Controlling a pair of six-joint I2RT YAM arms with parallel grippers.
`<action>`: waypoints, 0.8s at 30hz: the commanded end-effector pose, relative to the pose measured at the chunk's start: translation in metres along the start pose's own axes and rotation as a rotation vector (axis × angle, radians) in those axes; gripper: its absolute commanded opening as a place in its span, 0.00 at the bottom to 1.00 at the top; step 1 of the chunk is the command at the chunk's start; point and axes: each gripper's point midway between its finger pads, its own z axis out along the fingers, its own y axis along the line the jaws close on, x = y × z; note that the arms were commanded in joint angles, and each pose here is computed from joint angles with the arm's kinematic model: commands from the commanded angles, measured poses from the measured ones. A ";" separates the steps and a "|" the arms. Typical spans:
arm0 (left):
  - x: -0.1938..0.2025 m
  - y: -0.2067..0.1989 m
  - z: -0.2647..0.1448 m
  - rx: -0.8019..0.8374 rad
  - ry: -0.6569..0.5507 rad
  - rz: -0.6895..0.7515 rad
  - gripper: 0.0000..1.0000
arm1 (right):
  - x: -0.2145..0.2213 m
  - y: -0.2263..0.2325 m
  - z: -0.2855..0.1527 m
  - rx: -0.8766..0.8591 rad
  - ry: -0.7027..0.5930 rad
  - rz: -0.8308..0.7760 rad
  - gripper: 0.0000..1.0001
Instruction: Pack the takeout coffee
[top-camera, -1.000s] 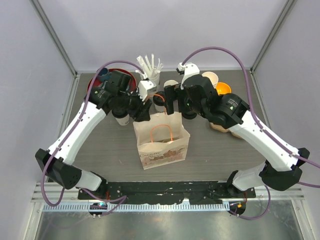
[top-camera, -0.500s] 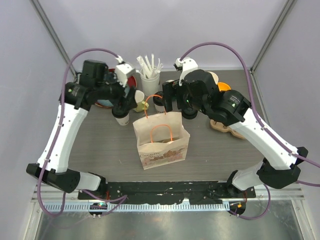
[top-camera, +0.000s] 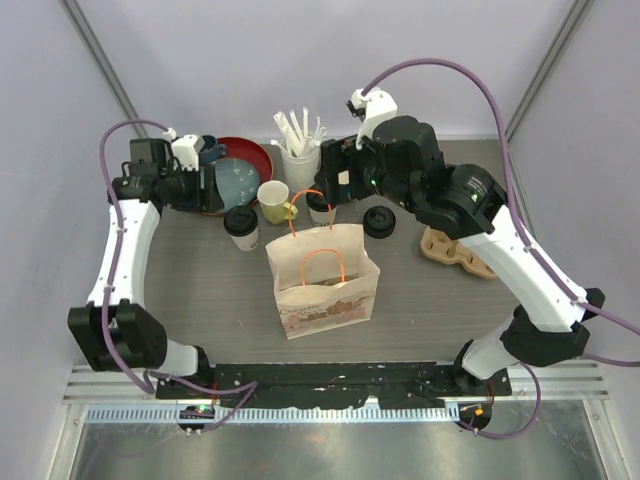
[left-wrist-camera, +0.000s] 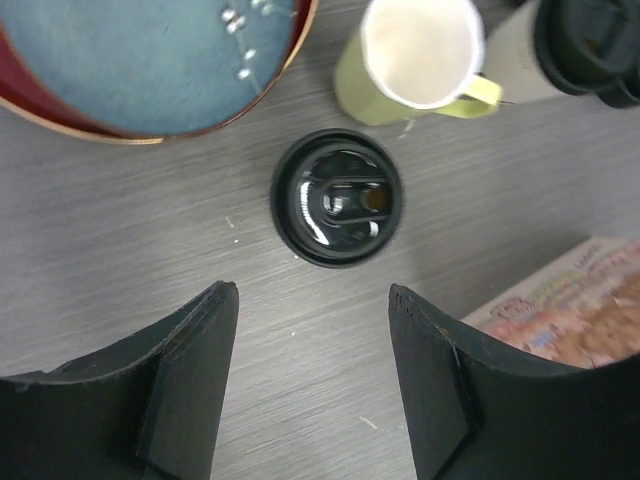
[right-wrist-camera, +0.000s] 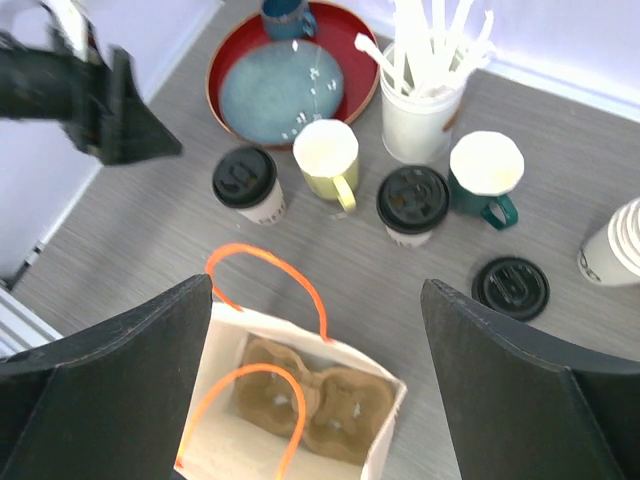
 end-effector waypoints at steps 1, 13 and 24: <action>-0.015 0.030 0.029 -0.086 -0.083 -0.107 0.66 | -0.032 0.017 0.008 -0.050 -0.069 0.016 0.89; 0.008 0.056 0.039 -0.101 -0.106 -0.229 0.68 | -0.023 0.090 0.152 -0.019 -0.098 0.131 0.72; 0.024 0.047 0.067 0.000 -0.068 -0.316 0.62 | 0.042 0.143 0.228 0.069 -0.115 0.063 0.61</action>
